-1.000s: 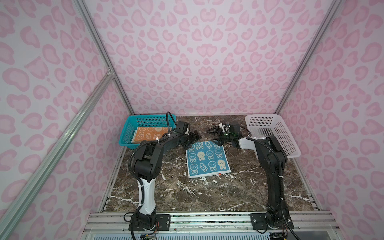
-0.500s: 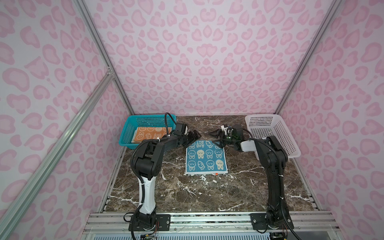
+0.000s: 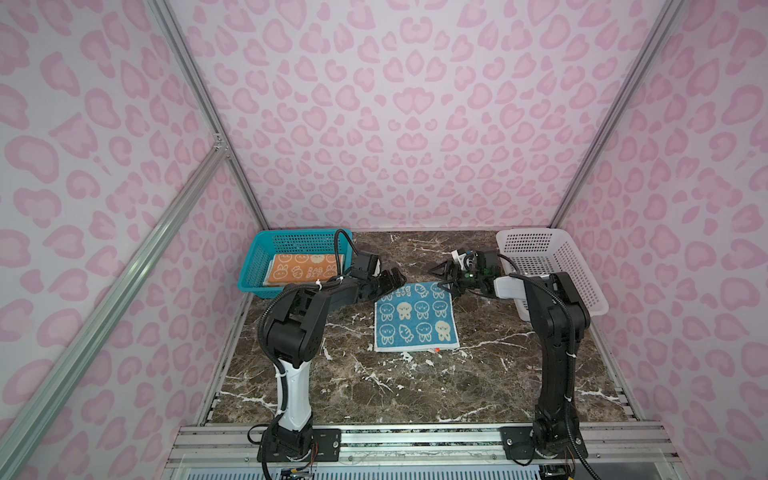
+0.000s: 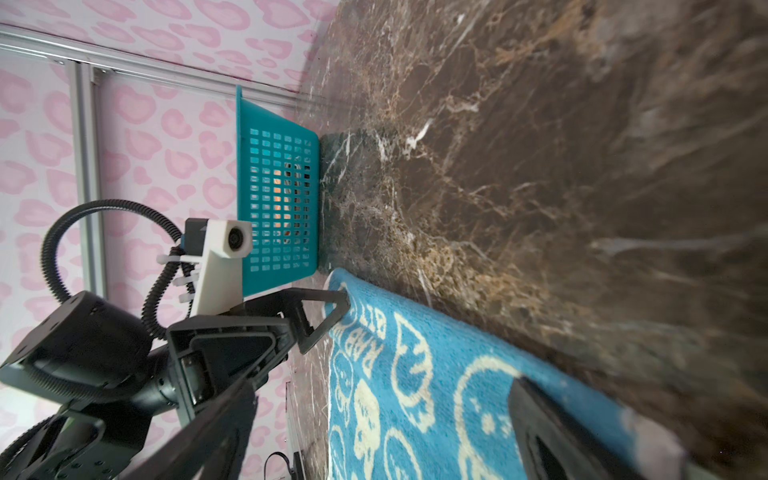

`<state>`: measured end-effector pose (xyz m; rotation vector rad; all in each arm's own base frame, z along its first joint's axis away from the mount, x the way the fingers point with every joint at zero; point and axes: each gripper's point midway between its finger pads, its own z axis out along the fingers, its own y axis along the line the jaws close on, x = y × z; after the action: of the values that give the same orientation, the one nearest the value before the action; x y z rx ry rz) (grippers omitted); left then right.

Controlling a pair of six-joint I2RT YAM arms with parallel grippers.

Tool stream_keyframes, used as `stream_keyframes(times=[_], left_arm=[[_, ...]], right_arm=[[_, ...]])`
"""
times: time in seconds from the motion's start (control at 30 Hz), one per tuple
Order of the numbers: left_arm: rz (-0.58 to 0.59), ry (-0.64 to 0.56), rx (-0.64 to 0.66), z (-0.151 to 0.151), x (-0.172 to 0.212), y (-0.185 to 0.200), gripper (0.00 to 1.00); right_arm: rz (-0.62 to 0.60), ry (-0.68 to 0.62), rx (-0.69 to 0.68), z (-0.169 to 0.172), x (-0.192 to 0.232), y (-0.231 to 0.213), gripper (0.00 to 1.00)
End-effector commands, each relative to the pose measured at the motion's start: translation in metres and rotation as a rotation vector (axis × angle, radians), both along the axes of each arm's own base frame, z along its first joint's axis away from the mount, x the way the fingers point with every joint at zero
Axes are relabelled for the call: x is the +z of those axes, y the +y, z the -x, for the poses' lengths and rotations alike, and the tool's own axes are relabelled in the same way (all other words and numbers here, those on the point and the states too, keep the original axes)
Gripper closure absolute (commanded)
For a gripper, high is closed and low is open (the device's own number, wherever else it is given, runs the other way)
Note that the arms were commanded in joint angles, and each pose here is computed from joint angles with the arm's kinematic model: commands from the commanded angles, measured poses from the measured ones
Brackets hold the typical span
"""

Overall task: Fold and stack the towels
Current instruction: 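Lower both grippers and pinch the far corners of the folded towel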

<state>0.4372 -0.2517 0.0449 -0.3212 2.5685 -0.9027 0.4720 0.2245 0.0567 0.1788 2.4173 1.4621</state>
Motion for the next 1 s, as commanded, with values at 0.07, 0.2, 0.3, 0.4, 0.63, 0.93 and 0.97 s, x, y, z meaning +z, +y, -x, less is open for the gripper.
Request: stream_keyframes(times=[0.07, 0.2, 0.3, 0.4, 0.63, 0.93, 0.97], left_arm=[[-0.157, 0.179, 0.024, 0.043, -0.019, 0.021, 0.02], [-0.210, 0.110, 0.015, 0.031, 0.016, 0.027, 0.02], [-0.257, 0.057, -0.004, 0.020, 0.040, 0.030, 0.02], [-0.286, 0.051, -0.033, 0.016, 0.047, 0.031, 0.02], [-0.353, 0.085, -0.066, 0.016, 0.041, 0.049, 0.02], [-0.352, 0.121, -0.119, 0.026, 0.027, 0.049, 0.02], [-0.351, 0.126, -0.125, 0.027, 0.026, 0.048, 0.02]], right_arm=[[0.236, 0.091, 0.005, 0.025, -0.015, -0.022, 0.02], [0.376, 0.067, 0.022, 0.031, 0.007, -0.035, 0.02], [0.511, 0.054, 0.036, 0.032, 0.011, -0.048, 0.02], [0.595, 0.048, 0.082, 0.029, 0.009, -0.051, 0.02], [0.747, 0.041, 0.168, 0.020, -0.008, -0.048, 0.08], [0.849, 0.044, 0.255, 0.010, -0.034, -0.032, 0.27], [0.851, 0.048, 0.260, 0.010, -0.037, -0.031, 0.29]])
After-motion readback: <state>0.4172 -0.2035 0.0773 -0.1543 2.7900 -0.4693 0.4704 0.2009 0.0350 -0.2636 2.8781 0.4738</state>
